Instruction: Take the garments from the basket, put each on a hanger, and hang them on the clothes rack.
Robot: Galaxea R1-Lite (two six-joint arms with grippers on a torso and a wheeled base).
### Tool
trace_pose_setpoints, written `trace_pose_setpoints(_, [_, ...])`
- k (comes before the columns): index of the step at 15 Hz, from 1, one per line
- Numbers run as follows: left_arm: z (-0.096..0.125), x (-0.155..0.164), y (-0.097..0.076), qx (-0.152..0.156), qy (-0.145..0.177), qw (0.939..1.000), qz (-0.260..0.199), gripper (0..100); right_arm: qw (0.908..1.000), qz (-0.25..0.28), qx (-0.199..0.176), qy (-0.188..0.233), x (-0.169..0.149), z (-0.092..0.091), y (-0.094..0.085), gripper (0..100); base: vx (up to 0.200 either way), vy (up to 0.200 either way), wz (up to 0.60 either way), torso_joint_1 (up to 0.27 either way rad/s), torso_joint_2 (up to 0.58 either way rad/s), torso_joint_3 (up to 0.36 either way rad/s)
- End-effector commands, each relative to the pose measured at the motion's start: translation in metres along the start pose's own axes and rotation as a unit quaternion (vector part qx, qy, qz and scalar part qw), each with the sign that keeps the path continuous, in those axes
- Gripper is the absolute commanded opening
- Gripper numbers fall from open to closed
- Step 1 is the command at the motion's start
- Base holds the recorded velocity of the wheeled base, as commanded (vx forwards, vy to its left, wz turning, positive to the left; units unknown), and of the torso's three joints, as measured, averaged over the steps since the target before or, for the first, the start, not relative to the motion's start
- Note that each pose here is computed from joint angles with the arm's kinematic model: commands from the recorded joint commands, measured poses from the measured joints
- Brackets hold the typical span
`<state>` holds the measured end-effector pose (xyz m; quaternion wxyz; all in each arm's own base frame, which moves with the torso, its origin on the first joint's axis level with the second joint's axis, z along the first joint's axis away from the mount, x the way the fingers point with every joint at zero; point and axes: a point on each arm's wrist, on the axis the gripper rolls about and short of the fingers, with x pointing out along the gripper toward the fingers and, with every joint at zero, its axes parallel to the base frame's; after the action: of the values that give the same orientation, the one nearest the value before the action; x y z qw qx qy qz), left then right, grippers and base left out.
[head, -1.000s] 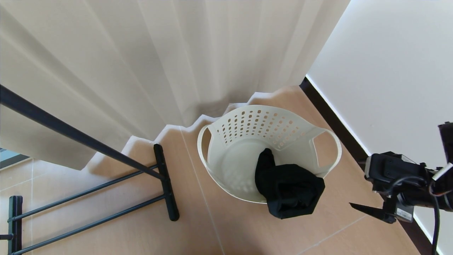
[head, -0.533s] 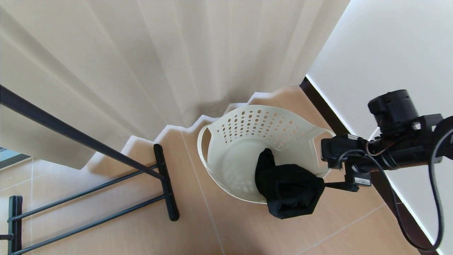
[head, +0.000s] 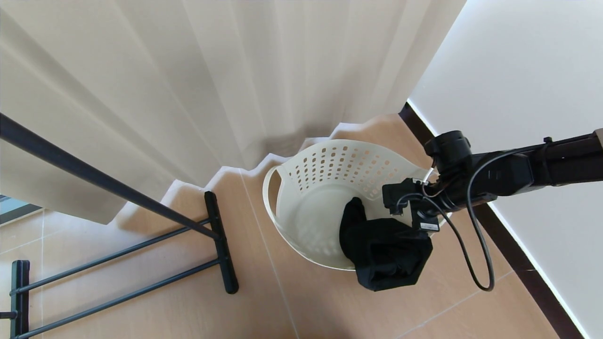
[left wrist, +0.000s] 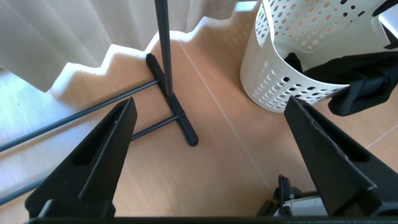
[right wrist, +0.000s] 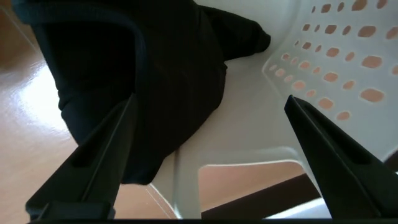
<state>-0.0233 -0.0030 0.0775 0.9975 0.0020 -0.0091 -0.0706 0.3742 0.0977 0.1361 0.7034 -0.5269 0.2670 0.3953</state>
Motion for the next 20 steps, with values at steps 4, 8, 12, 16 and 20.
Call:
trace_pose_setpoints(4, [0.000,0.000,0.000,0.000,0.001,1.0000,0.000,100,0.9999,0.006,-0.001,0.016,0.019,-0.002,-0.003,100,0.000,0.000,0.00,0.000,0.00,0.000])
trace_pose_setpoints(8, [0.000,0.000,0.000,0.000,0.001,1.0000,0.000,100,0.9986,0.016,-0.007,0.049,0.016,-0.004,0.001,100,0.000,0.000,0.00,0.000,0.00,0.000])
trace_pose_setpoints(12, [0.000,0.000,0.000,0.000,0.000,1.0000,0.000,100,0.9980,0.019,-0.008,0.060,0.013,-0.003,0.002,100,0.000,0.000,0.00,0.000,0.00,0.000])
trace_pose_setpoints(16, [0.000,0.000,0.000,0.000,0.001,1.0000,0.000,100,0.9964,0.029,-0.011,0.079,0.014,-0.005,0.005,100,0.000,0.000,0.00,0.000,0.00,0.000])
trace_pose_setpoints(20, [0.000,0.000,0.000,0.000,0.001,1.0000,0.000,100,0.9961,0.034,-0.014,0.081,0.018,-0.003,0.008,100,0.000,0.000,0.00,0.000,0.00,0.000])
